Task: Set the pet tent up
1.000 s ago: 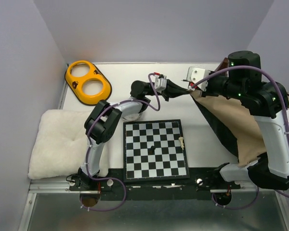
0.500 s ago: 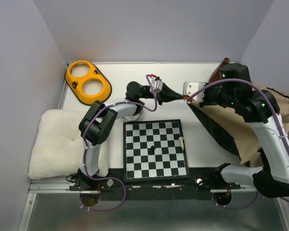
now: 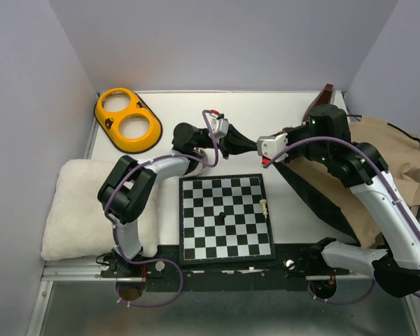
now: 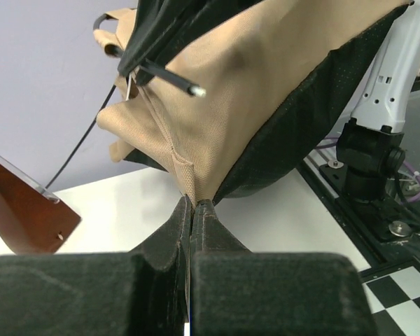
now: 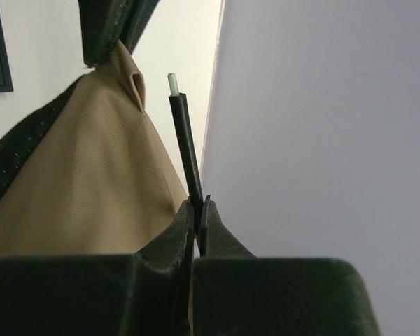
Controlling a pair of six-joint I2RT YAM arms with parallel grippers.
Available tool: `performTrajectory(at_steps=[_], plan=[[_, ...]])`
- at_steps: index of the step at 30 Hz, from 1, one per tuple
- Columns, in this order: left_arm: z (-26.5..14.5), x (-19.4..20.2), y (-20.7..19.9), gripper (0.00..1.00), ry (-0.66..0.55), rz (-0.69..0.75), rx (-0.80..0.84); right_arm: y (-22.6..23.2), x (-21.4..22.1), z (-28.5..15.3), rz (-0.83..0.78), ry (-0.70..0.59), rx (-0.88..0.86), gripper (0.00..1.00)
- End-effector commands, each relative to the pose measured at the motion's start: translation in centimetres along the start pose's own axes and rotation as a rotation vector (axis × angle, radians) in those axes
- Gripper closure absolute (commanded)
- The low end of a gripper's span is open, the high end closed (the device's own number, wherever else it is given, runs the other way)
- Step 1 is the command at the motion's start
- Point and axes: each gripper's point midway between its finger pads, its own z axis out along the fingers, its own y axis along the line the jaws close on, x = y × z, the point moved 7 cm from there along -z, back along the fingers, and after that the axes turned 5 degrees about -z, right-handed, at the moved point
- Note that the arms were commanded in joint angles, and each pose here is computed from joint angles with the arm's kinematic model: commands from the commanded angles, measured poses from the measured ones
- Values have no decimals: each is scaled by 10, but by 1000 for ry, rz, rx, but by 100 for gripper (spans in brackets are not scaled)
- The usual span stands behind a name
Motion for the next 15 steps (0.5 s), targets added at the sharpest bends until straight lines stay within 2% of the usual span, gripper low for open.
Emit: performTrajectory(at_steps=[1, 15], plan=[[-15, -50, -22, 100, -90, 327, 93, 17, 34, -30, -17, 279, -48, 99], [-13, -68, -32, 100, -79, 229, 114, 26, 35, -20, -72, 267, -108, 99]])
